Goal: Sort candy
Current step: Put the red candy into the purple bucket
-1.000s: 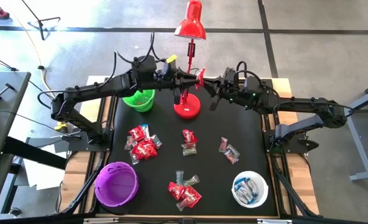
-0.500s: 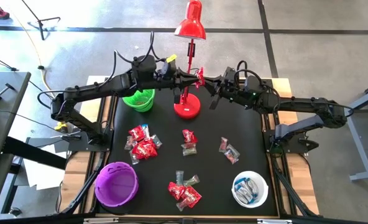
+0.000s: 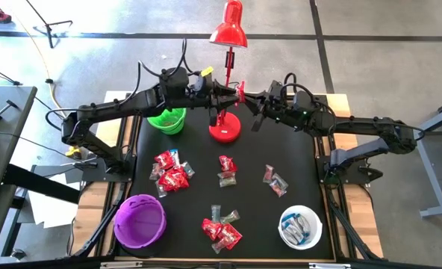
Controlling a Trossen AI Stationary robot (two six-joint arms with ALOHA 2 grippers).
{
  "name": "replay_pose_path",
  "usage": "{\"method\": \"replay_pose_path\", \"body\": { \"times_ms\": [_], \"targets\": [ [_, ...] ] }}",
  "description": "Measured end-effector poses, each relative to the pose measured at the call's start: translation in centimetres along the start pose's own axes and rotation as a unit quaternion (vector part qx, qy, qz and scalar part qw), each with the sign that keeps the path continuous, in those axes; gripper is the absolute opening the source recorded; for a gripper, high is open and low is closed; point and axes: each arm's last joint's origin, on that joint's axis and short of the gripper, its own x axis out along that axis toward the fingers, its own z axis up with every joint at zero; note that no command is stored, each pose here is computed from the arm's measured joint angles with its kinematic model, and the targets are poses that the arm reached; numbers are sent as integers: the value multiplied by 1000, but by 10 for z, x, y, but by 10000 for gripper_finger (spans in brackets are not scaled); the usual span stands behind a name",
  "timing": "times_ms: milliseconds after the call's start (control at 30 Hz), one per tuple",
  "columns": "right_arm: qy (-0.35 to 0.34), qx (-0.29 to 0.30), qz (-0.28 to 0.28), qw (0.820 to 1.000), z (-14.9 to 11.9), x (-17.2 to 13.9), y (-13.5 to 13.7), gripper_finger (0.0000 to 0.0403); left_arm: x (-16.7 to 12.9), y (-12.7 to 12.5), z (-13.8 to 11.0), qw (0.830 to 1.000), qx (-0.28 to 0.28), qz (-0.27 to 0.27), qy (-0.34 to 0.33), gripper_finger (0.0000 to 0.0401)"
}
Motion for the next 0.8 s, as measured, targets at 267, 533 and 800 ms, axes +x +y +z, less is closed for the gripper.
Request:
{"method": "replay_pose_path", "body": {
  "times_ms": [267, 533, 800],
  "targets": [
    [5, -1, 4, 1000, 0, 0, 0, 7, 0, 0, 2, 1000, 11, 0, -12, 193],
    [6, -1, 23, 1000, 0, 0, 1, 7, 0, 0, 5, 1000, 12, 3, -27, 210],
    [-10, -11, 22, 1000, 3, 0, 2, 7, 5, 1, 2, 1000, -1, 2, -24, 210]
  ]
}}
